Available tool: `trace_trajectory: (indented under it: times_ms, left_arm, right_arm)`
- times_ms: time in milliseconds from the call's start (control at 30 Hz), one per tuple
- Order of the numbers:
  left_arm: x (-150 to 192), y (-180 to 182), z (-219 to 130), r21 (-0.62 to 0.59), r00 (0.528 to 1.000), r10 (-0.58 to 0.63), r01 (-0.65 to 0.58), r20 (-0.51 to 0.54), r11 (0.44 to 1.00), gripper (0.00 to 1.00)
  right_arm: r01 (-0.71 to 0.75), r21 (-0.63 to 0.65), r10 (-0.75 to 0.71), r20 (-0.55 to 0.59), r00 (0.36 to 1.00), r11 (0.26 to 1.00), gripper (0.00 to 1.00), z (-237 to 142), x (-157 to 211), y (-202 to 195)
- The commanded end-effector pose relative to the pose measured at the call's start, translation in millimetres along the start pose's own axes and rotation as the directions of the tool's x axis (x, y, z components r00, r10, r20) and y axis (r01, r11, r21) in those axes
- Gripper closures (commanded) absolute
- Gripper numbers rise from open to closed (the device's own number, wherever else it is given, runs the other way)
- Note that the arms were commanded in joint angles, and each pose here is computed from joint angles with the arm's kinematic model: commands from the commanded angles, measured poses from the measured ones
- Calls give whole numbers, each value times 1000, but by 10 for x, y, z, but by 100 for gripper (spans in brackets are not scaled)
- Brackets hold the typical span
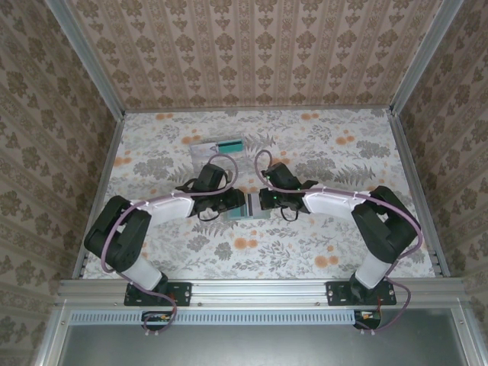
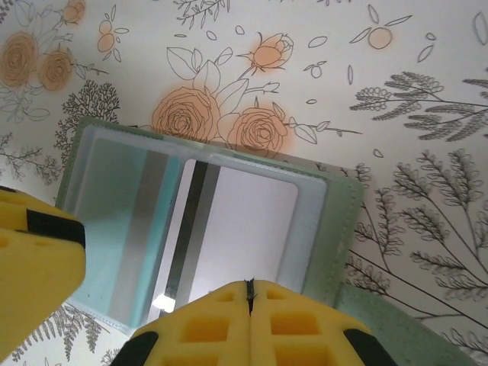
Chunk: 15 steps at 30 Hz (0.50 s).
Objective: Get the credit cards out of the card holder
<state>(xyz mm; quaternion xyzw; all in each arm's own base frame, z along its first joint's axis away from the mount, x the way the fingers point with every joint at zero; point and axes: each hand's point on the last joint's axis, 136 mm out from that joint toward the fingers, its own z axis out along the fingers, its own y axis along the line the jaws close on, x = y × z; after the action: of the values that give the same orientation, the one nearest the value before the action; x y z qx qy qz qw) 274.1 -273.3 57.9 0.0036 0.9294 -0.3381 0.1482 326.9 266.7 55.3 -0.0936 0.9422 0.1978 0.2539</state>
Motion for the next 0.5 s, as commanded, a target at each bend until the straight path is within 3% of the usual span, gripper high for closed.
trace_trajectory:
  times_ms: [0, 467]
  left_arm:
    - [34, 41, 53, 1, 1000, -17, 17, -17, 1000, 69]
    - [63, 59, 102, -2, 999, -39, 39, -34, 999, 69]
  right_arm:
    - [23, -1, -23, -63, 998, 1000, 96, 91, 85, 35]
    - [14, 46, -8, -139, 990, 999, 99, 309, 331, -105]
